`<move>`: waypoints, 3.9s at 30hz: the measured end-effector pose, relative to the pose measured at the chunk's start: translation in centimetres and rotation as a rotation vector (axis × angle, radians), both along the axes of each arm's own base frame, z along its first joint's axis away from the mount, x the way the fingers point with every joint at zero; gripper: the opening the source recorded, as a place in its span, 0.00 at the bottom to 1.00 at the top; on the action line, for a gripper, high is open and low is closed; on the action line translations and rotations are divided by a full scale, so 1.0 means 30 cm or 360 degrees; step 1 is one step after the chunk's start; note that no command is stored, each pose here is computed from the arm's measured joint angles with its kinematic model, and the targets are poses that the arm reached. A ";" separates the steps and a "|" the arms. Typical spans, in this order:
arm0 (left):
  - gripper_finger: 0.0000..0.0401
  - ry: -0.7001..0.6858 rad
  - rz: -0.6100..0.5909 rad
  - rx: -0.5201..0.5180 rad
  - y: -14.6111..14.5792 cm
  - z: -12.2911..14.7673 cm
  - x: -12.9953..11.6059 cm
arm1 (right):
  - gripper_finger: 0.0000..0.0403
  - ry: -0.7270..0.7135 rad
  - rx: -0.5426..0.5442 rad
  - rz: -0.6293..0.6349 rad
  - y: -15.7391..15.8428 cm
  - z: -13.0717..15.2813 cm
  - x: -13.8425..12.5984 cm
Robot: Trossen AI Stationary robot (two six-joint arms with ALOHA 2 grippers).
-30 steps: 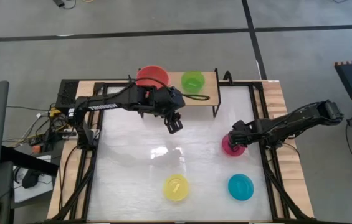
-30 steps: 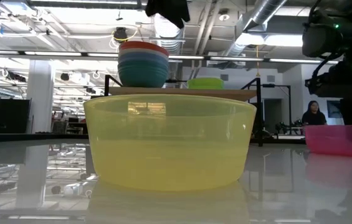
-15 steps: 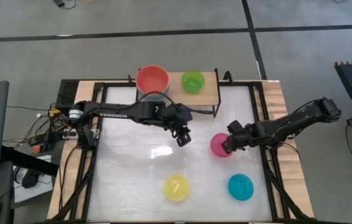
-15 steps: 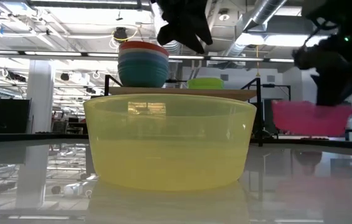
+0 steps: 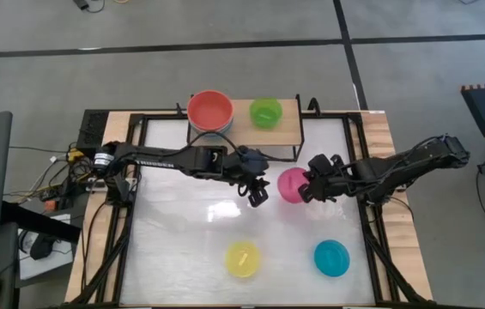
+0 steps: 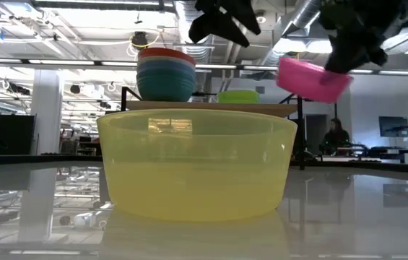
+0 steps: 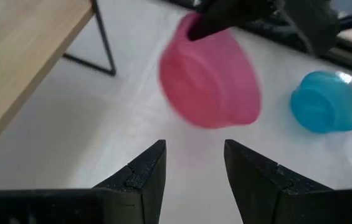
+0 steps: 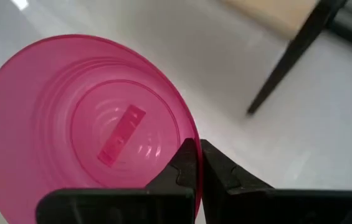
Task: Place and stack bowls onto a shelf
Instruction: Stack the transparent pink bowl on top of the transparent green bowl on the shelf
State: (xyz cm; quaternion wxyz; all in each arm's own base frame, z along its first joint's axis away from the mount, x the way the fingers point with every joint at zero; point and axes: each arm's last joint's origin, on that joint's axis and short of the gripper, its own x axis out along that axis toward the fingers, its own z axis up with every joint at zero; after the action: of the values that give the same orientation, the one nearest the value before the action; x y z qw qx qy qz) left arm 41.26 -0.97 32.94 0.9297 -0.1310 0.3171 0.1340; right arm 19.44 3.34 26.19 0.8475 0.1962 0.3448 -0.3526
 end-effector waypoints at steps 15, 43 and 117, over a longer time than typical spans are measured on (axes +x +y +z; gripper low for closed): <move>0.49 -0.0115 0.0142 0.0107 -0.033 0.033 0.007 | 0.06 0.0109 -0.0594 0.0148 0.018 0.144 0.121; 0.29 0.0004 0.0152 0.0345 0.053 0.215 -0.052 | 0.06 0.0095 -0.1039 0.0375 0.037 0.295 0.220; 0.00 -0.0281 0.0142 0.0821 0.893 0.222 -0.139 | 0.51 -0.0961 -0.0452 -0.0197 -0.036 0.633 0.048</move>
State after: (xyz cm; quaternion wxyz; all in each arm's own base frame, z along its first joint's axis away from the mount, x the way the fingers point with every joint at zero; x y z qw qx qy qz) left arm 37.09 25.82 39.61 0.9495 0.0850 0.1843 0.2393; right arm 20.88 2.25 45.20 0.9072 0.1923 0.0133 -0.3739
